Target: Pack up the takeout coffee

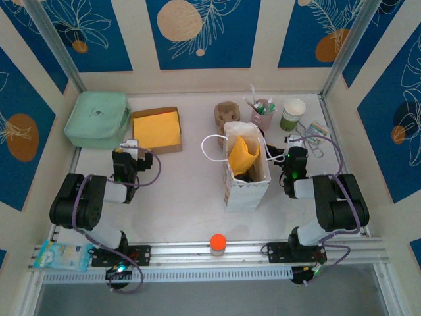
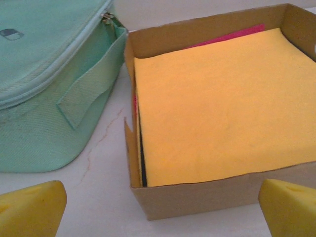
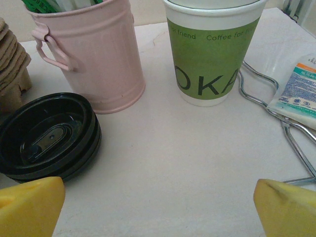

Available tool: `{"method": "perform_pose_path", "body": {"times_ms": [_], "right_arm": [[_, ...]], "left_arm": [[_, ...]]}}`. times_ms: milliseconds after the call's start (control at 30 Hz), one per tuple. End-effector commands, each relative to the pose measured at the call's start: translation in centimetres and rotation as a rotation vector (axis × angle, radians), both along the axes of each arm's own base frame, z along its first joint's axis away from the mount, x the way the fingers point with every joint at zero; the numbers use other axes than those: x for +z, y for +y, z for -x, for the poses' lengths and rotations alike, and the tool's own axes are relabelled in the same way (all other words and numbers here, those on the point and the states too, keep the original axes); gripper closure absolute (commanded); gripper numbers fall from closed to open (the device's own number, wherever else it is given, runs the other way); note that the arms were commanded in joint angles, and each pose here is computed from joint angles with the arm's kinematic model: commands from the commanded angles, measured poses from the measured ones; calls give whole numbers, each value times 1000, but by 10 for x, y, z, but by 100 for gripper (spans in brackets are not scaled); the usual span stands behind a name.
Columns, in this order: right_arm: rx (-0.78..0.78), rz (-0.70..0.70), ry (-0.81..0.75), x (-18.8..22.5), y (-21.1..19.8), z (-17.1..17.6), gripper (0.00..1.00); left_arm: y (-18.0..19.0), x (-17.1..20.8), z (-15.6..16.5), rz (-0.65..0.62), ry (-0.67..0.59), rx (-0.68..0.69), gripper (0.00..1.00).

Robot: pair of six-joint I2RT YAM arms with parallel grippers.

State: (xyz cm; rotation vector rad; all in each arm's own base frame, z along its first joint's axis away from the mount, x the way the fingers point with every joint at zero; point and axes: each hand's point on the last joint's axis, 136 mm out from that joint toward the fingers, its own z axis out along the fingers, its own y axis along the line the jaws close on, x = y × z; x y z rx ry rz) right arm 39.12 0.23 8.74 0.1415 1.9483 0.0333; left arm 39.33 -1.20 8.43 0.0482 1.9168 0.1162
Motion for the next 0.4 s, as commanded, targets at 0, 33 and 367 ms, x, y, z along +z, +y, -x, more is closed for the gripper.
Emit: {"method": "perform_pose_path", "body": {"times_ms": [0,33,367], "right_arm": [[9,6,-22,7,2,-5,1],[10,7,-21,7,2,-5,1],[10,7,-21,7,2,-4,1]], "left_arm": [[-13,7,-5,12,-4,-84,0],[-13,6,-6,19,0,-90,0],[-13,7,-4,29,-8,-97,0]]}}
